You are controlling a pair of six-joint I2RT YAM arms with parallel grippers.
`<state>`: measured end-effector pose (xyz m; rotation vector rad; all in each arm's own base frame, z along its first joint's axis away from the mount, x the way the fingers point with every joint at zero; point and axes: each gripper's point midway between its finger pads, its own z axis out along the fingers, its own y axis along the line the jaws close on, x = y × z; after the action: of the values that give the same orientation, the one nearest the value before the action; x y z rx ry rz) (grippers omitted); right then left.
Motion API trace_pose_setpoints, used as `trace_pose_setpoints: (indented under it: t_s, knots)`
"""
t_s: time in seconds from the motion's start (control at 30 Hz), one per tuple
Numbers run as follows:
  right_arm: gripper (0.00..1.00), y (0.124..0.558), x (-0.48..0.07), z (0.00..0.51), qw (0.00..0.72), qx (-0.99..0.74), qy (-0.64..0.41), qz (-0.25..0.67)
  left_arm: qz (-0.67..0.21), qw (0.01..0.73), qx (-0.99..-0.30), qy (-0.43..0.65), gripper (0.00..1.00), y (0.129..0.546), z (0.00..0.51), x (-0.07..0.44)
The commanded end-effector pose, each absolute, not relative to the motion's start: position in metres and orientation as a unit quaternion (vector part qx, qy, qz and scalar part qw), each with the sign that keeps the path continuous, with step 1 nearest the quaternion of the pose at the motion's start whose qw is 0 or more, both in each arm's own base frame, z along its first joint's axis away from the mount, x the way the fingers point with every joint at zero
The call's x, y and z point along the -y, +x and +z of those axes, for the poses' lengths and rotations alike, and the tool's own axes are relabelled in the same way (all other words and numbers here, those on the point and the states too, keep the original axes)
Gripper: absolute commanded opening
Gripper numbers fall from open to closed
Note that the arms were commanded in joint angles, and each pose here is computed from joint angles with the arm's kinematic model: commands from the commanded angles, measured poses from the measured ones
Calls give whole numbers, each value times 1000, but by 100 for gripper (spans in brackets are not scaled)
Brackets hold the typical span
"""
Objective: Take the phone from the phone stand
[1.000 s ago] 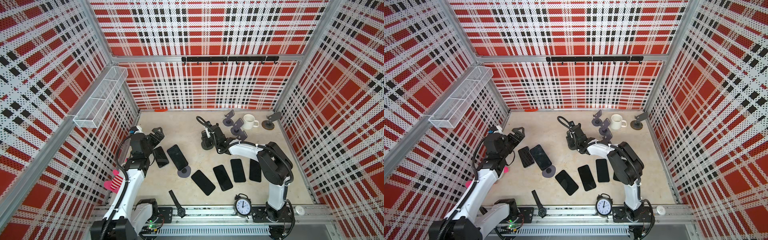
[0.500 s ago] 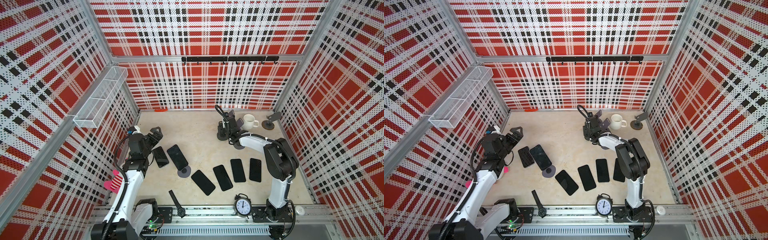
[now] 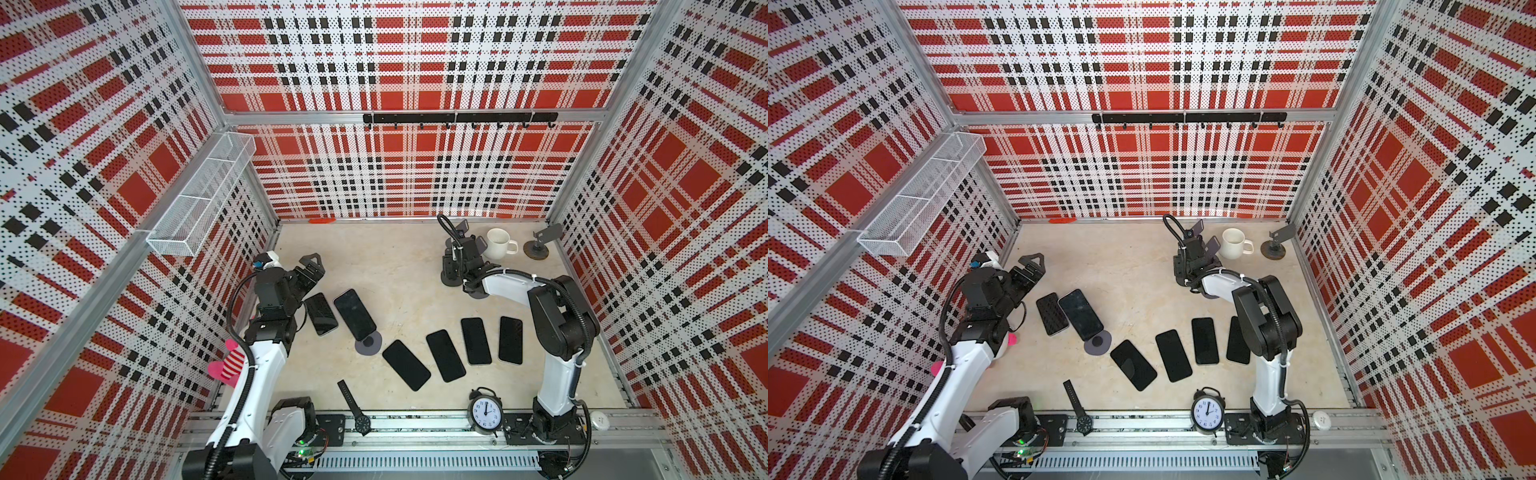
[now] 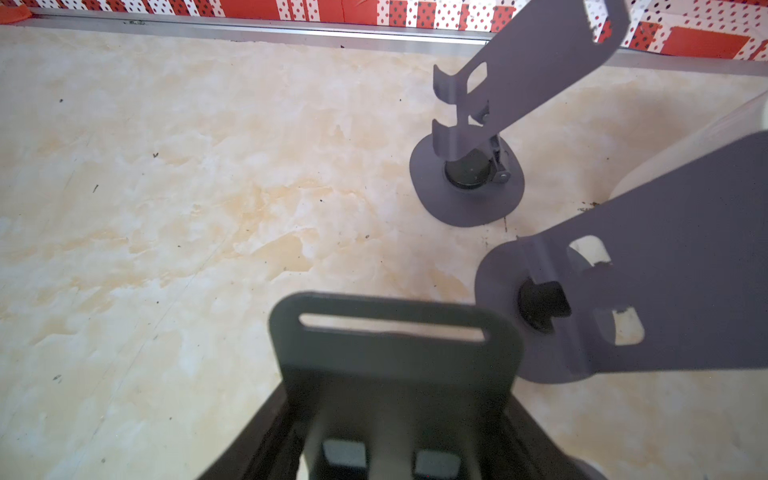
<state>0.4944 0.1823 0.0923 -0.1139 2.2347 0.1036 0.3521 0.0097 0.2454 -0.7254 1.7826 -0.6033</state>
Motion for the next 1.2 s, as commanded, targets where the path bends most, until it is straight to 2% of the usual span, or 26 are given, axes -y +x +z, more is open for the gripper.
trace_pose_setpoints:
  t_s: [0.0,0.27,0.5,0.77,0.93,1.17]
  knots:
    - [68,500,-180,107,457,-888,-32,51,-250,537,-748,-299,98,348,247,-11]
    - [79,496,-180,133,481,-874,-46,54,-246,540,-748,-298,98,347,250,-12]
    - [85,484,-179,177,515,-853,-57,60,-178,554,-759,-292,98,341,266,-29]
    - [86,463,-197,239,557,-819,-118,73,-93,566,-770,-278,98,330,293,-58]
    - [87,435,-251,261,575,-785,-193,127,-96,561,-768,-295,98,325,283,-60]
    - [89,365,-363,248,554,-745,-318,192,-80,564,-753,-330,98,316,279,-66]
